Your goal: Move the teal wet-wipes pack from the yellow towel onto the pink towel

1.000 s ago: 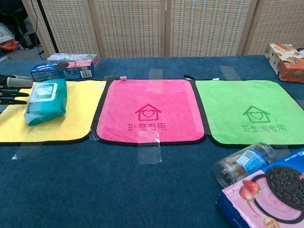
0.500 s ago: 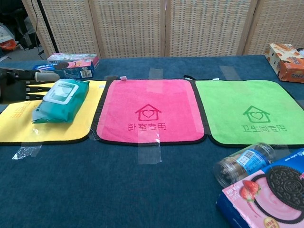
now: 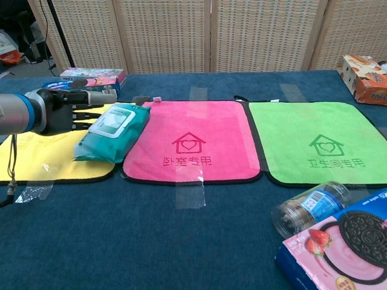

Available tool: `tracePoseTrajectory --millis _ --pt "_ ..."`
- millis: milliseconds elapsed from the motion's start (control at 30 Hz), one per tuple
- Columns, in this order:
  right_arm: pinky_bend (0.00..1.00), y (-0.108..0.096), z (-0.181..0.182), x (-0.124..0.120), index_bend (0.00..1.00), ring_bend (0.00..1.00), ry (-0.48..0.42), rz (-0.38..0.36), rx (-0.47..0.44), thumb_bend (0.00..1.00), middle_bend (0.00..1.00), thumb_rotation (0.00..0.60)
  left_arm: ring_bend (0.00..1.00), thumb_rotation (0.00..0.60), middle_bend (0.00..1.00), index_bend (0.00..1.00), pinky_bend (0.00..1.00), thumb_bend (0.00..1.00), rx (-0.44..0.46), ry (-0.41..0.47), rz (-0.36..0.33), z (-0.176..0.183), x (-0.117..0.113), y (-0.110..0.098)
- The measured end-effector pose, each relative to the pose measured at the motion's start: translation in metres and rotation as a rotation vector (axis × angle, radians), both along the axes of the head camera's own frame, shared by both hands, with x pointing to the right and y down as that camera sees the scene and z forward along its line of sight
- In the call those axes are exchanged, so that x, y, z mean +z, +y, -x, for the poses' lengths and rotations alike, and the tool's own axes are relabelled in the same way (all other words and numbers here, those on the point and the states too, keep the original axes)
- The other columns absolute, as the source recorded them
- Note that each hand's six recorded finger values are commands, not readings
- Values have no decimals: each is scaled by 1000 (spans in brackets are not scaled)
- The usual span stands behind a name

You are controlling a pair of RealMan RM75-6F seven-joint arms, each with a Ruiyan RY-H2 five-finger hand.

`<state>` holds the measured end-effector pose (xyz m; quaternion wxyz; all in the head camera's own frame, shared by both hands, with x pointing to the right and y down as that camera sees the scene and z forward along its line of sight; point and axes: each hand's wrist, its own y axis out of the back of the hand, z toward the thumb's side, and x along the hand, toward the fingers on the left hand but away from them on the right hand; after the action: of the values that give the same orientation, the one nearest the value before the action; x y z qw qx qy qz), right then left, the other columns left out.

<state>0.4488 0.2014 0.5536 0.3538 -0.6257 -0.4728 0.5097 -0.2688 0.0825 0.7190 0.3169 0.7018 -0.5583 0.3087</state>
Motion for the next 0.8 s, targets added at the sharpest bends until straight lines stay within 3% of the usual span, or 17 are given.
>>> tracePoseTrajectory --millis 367,800 --pt "51 -2 -3 2 0 0 -6 11 12 0 0 600 0 600 0 0 0 155 18 22 -1 -50 -7 -9" --pt "51 -5 -6 6 0 0 -9 24 26 0 0 600 0 600 0 0 0 155 30 46 31 -94 4 -5"
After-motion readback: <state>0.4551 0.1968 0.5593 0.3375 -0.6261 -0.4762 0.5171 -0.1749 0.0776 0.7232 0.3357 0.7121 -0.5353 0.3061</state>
